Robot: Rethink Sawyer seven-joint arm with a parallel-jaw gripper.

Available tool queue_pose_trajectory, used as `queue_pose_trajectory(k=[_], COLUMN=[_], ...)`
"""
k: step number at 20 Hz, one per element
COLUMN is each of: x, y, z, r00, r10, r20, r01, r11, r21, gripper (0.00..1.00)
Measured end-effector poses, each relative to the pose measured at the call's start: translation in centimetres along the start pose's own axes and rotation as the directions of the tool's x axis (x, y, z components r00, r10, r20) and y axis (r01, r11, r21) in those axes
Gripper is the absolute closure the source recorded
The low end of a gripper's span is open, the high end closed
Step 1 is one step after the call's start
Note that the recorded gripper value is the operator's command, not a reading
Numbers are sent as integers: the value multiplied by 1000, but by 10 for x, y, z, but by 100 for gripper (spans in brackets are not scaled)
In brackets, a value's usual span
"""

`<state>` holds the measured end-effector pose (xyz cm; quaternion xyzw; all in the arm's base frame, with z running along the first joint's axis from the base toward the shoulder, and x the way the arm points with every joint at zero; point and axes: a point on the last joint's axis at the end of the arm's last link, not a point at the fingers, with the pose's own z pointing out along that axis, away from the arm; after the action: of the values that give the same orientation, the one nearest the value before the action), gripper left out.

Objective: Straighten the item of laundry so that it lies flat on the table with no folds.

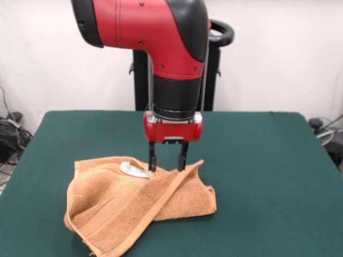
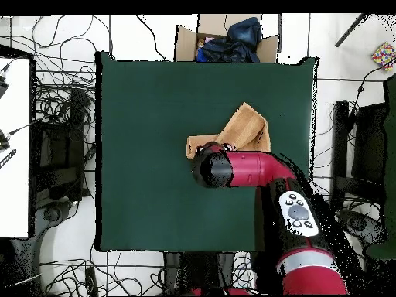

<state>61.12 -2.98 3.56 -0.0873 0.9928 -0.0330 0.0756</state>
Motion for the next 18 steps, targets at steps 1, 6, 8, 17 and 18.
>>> queue_pose_trajectory(k=[1,6,8,17,18], x=[5,23,30,33,34], y=[4,20,24,21,20], z=[-1,-5,-7,-3,-2], r00=[1000,996,992,987,987], r10=[16,71,100,151,152], r20=[-16,-62,-78,-60,-58], r01=[-16,-70,-98,-150,-151], r11=[1000,997,995,988,988], r21=[3,16,24,26,26], gripper=[0,0,0,0,0])
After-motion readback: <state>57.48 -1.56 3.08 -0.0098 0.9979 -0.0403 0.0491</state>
